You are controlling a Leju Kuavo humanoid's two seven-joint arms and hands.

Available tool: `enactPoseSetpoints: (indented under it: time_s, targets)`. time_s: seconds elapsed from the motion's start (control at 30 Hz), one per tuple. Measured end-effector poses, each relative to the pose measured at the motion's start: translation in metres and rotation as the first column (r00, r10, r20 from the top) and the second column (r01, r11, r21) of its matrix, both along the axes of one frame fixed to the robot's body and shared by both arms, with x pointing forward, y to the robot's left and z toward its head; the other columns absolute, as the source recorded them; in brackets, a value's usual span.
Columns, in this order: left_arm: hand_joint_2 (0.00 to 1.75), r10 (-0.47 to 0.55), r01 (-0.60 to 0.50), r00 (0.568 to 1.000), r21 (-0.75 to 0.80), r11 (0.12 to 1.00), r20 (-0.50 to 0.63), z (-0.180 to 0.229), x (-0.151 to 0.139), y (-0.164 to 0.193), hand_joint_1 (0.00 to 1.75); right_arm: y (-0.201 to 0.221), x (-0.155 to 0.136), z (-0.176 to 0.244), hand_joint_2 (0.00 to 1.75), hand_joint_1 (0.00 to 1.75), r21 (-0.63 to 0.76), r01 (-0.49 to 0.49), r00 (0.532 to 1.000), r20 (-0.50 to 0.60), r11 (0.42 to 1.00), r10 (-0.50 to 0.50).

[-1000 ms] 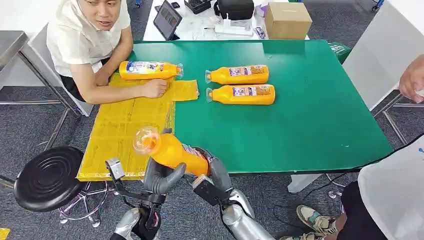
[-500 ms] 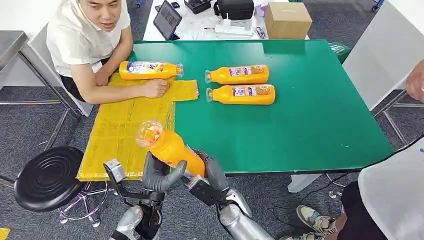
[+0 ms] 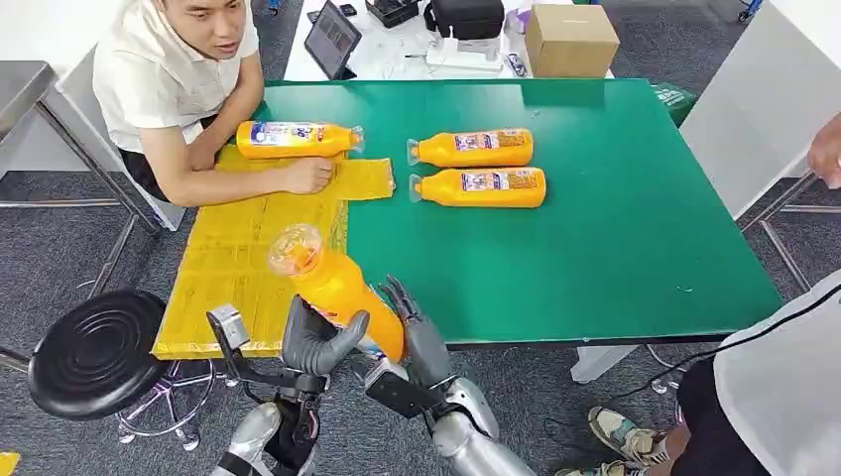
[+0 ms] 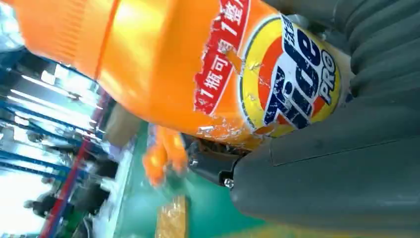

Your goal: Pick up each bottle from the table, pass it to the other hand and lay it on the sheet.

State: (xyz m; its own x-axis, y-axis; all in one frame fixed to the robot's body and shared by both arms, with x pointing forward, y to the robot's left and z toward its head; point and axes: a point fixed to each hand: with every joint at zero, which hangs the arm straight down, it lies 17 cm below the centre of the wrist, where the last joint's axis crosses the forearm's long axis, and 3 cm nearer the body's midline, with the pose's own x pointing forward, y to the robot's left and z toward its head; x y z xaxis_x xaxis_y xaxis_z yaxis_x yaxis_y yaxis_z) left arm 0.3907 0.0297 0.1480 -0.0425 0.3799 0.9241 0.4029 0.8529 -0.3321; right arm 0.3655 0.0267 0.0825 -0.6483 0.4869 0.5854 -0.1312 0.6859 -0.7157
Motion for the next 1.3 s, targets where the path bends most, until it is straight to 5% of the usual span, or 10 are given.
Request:
enactPoseSetpoints:
  time_s: [0.77, 1.03, 1.3]
  targets:
    - [1.75, 0.064, -0.161, 0.969, 0.408, 0.899, 0.24, -0.003, 0.031, 0.056, 1.75, -0.043, 0.007, -0.022, 0.0, 0.0, 0.066, 0.102, 0.991, -0.089, 0.993, -0.096]
    - [1.75, -0.013, -0.395, 0.876, 0.734, 0.552, 0.482, 0.003, 0.07, 0.061, 1.75, -0.039, 0.006, -0.025, 0.0, 0.0, 0.056, 0.08, 0.992, -0.101, 0.995, -0.074]
    - [1.75, -0.134, -0.354, 0.903, 0.884, 0.305, 0.408, -0.032, 0.105, 0.055, 1.75, -0.033, 0.005, -0.025, 0.0, 0.0, 0.065, 0.064, 0.992, -0.115, 0.996, -0.056]
